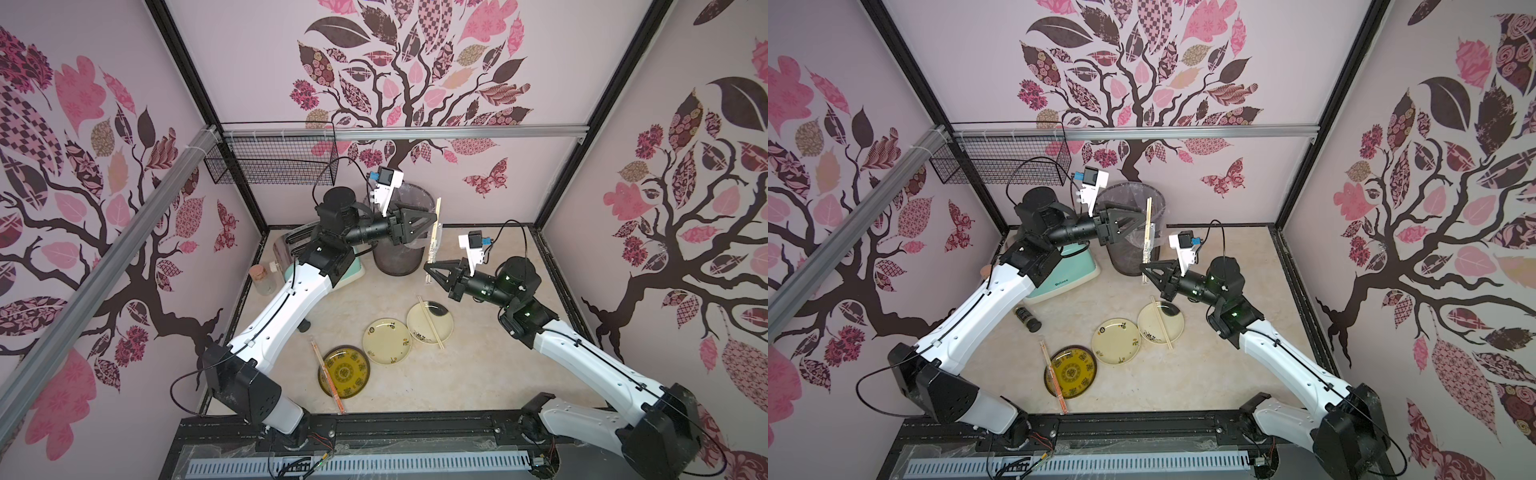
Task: Remove the packaging of disposable chopsticks
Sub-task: Remove the packet bag from the disposable chopsticks.
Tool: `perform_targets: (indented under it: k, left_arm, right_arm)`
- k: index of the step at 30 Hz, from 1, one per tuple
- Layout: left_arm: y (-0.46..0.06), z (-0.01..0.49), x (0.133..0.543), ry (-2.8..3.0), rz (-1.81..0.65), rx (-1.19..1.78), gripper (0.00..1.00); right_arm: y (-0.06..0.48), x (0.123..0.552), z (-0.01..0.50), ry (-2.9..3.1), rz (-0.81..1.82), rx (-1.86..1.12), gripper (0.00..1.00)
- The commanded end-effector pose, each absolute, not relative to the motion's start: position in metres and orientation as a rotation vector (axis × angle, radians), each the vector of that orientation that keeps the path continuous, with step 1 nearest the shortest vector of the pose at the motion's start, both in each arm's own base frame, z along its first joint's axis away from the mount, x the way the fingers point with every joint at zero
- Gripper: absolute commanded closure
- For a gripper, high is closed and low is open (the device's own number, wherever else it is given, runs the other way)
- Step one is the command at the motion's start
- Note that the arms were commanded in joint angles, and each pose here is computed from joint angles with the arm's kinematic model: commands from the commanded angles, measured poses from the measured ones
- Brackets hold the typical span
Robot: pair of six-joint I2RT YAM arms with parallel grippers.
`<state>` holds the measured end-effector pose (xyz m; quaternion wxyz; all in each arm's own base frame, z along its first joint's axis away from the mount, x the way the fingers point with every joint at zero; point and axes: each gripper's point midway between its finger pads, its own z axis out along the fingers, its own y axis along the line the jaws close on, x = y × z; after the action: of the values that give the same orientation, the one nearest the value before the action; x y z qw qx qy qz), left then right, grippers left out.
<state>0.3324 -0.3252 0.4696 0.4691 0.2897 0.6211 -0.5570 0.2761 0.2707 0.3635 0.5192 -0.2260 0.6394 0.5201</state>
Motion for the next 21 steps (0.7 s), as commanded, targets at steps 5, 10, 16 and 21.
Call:
perform_targets:
  k: [5,10,16,21]
  left_arm:
    - [-0.336,0.451,0.331,1.575,-1.37,0.744,0.66]
    - [-0.341,0.435,0.329,1.613,-1.362,0.752,0.9]
    - [-0.345,0.417,0.325,1.657,-1.365,0.758,0.9]
    - [-0.346,0.398,0.318,1.701,-1.374,0.753,0.87]
  right_arm:
    - [0.27,0.279,0.378,1.485,1.223,-0.534,1.0]
    - [0.269,0.284,0.388,1.467,1.201,-0.533,1.0]
    - [0.269,0.289,0.4,1.439,1.181,-0.523,1.0]
    - [0.268,0.293,0.415,1.409,1.157,-0.521,1.0]
